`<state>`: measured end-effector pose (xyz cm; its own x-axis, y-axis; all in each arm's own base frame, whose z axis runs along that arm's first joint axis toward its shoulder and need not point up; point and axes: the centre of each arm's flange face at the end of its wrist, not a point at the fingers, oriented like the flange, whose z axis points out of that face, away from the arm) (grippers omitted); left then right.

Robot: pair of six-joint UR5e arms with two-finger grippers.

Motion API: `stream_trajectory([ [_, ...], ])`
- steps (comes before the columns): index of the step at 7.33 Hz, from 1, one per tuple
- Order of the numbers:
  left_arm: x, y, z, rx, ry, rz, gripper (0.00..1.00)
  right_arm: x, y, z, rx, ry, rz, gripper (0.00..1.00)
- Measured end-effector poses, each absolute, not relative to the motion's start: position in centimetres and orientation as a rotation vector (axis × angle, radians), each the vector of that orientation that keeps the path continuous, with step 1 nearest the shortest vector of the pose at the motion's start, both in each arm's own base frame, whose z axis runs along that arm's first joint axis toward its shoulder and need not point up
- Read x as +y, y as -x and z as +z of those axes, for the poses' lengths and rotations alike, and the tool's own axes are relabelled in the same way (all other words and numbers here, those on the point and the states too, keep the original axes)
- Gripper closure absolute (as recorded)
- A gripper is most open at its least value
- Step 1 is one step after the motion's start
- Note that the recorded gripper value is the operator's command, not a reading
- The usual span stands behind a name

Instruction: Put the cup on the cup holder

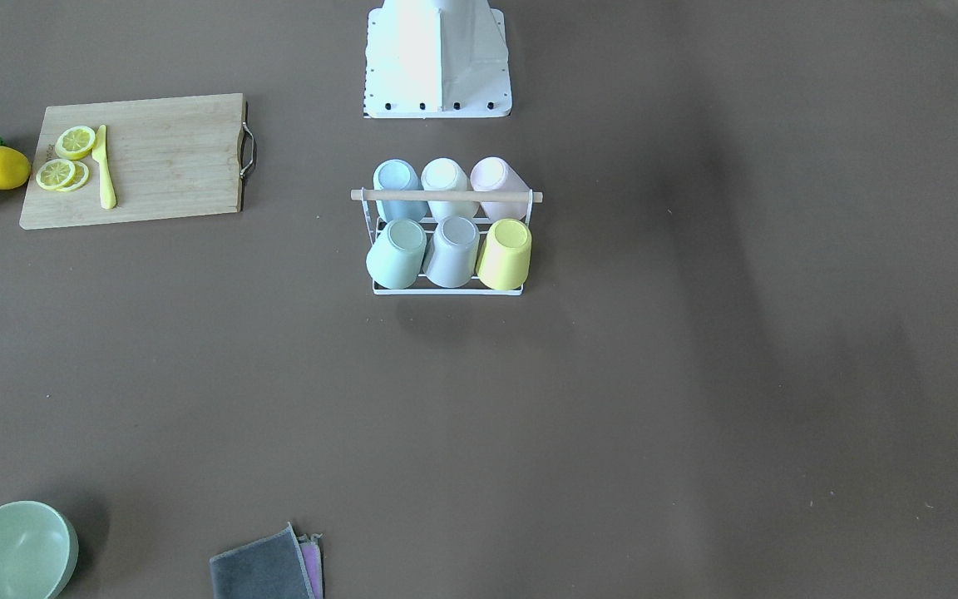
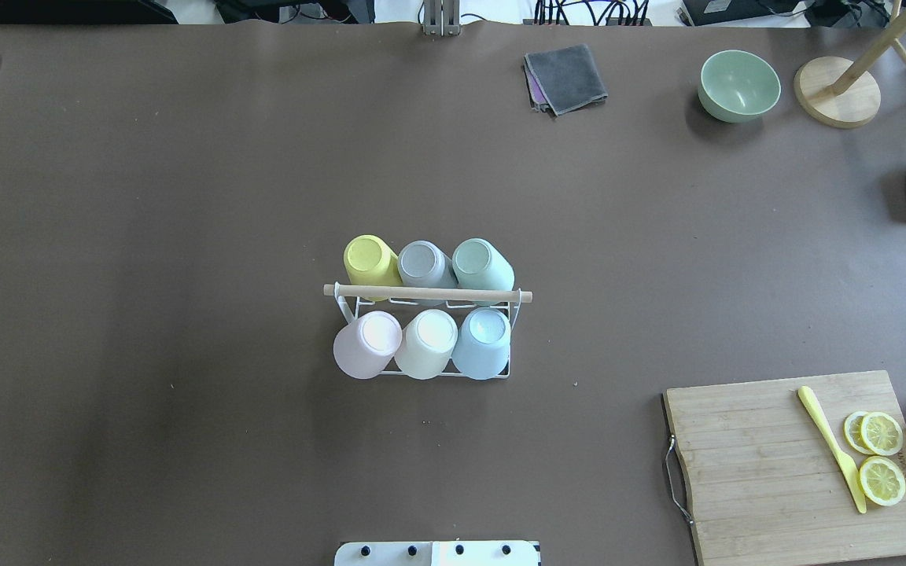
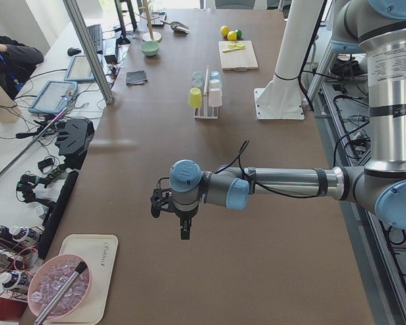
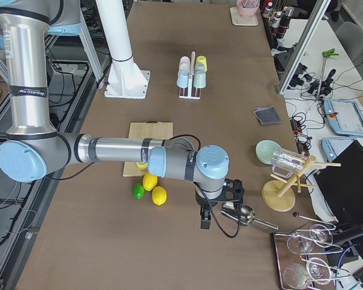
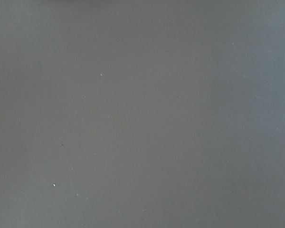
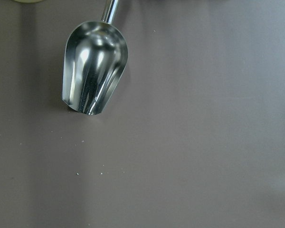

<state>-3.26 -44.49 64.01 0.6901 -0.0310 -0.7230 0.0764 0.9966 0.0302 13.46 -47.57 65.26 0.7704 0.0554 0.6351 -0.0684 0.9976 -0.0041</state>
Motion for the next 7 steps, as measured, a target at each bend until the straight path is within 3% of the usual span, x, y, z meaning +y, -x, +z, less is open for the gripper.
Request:
stream_trajectory([
  [7,-46.0,3.2,63.4,0.802,-0.076,-0.054,0.01,-47.5,-13.4,65.4,-0.687,-0.018,0.063,0.00],
])
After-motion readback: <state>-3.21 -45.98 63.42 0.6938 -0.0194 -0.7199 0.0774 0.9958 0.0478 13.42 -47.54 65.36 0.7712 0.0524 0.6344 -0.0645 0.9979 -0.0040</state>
